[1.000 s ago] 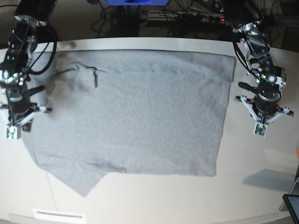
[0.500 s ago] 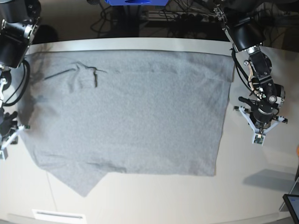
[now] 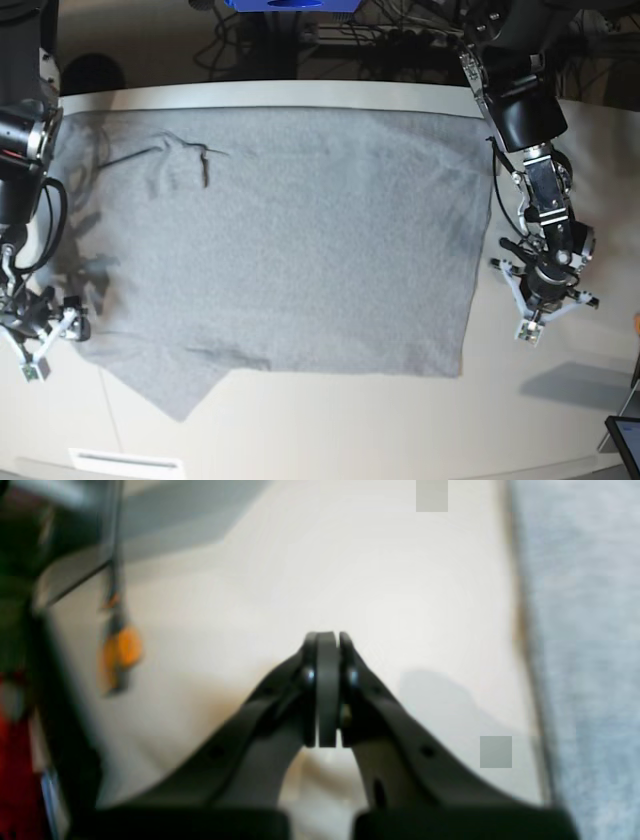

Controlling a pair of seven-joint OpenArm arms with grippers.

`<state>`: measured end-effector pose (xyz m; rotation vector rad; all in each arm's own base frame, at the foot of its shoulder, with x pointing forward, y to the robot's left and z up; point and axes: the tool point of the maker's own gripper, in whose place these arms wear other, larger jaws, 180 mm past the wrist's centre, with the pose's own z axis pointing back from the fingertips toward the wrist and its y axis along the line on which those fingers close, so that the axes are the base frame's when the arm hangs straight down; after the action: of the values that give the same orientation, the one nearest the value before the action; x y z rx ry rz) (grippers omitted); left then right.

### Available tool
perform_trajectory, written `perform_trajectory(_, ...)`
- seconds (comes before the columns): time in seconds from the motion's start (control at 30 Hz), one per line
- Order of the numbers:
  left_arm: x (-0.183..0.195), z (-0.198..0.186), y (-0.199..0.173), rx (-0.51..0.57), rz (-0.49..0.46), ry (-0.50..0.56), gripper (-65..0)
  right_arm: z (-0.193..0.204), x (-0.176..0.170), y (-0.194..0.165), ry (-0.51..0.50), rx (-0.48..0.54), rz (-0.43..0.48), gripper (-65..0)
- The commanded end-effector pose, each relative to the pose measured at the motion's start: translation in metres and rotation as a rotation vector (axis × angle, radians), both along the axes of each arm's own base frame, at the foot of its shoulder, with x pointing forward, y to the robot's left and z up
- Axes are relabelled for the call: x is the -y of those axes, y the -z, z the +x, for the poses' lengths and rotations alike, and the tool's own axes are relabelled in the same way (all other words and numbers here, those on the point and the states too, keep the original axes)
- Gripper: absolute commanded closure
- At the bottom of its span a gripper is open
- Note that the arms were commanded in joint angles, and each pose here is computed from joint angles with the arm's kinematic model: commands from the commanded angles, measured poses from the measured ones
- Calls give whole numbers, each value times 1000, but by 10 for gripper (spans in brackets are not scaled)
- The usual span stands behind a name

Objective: Fold the T-shirt properly
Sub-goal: 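Open both grippers and move them along the shirt sides toward the hem, then lower the right and left grippers onto the two hem corners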

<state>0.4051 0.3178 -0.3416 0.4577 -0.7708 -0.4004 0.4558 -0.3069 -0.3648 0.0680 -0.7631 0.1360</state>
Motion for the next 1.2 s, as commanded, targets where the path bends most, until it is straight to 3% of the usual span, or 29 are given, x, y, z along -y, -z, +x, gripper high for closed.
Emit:
perform_trajectory(0.0, -9, 15, -24, 69, 21, -3, -2, 24, 5, -32, 13, 96, 15, -492)
perform_trajectory(0.07, -7, 18, -18, 61, -3, 0, -2, 27, 4, -31, 22, 94, 37, -521)
perform_trajectory(0.23, -2, 28, -16, 80, -34, 19, -2, 37, -6, -36, -13, 112, 102, -522)
perform_trajectory(0.43, -2, 30, -19, 90, -36, 22, -2, 50, -5, -42, 26, 125, 174, -521)
perform_trajectory(0.53, -3, 30, -19, 91, -36, 20, -2, 53, 3, -50, 60, 148, 212, -521)
perform_trajectory(0.63, -12, 25, -18, 96, -45, -9, -2, 49, 34, -54, 192, 177, 265, -521)
perform_trajectory(0.77, -26, 21, -21, 119, -72, -64, -2, 46, 63, -50, 342, 202, 250, -524)
perform_trajectory(0.9, -23, 20, -22, 137, -112, -62, -2, 43, 56, -36, 303, 156, 187, -522)
perform_trajectory(1.17, -24, 9, -9, 114, -124, -71, -2, 36, 30, -9, 272, 106, 205, -521)
